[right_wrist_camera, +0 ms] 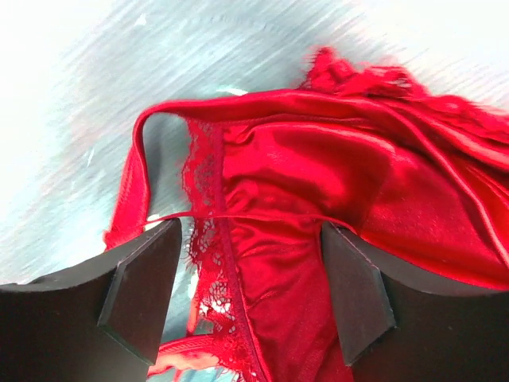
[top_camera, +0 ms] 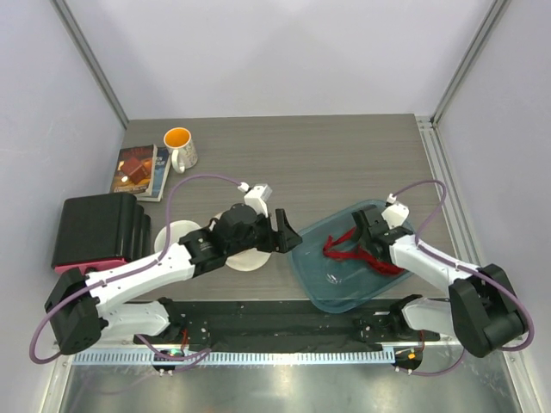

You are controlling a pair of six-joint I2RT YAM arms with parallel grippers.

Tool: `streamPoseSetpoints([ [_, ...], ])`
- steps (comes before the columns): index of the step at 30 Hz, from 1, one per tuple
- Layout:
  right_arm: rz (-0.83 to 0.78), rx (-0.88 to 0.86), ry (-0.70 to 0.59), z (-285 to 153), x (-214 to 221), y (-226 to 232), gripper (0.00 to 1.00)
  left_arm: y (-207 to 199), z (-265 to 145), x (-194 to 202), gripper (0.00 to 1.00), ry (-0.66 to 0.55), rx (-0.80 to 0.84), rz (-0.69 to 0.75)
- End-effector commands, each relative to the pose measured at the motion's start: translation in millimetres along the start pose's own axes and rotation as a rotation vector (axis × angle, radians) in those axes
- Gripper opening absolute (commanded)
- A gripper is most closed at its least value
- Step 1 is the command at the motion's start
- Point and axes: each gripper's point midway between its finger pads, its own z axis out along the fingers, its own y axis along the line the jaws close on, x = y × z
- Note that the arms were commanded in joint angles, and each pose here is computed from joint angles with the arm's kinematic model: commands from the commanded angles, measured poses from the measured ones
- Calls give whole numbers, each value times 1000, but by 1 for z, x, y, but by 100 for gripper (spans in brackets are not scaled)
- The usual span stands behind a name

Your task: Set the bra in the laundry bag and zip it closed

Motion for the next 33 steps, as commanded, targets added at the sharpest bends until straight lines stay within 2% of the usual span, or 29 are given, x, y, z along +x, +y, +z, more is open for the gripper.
streamPoseSetpoints([
  [1, 96, -17, 4, 0, -8, -7, 77, 0, 11, 1, 76, 37, -21, 15],
  [9, 373, 149, -27, 23, -55, -62, 78, -9, 25, 11, 76, 80, 31, -17],
  [10, 434, 209, -27, 28, -62, -81, 78, -8, 27, 11, 77, 85, 26, -19],
  [14, 505, 320, -46, 34, -78, -108, 80, -3, 34, 14, 86, 94, -3, -25],
  [18, 648, 375, -51, 34, -79, -140, 80, 12, 54, 26, 86, 156, -74, -8],
  [23, 564, 324, -57, 26, -92, -136, 83, 15, 63, 19, 86, 133, -90, -22],
  [28, 447, 315, -187, -16, -111, -125, 93, 15, 56, 17, 85, 138, -85, -31],
  [30, 401, 268, -180, -28, -109, -108, 94, 35, 46, 12, 85, 87, -195, -72],
  [32, 384, 217, -191, -38, -111, -92, 94, 47, 28, 5, 85, 4, -234, -113],
  [33, 323, 181, -171, -44, -101, -77, 94, 54, 21, 8, 84, -9, -242, -146],
])
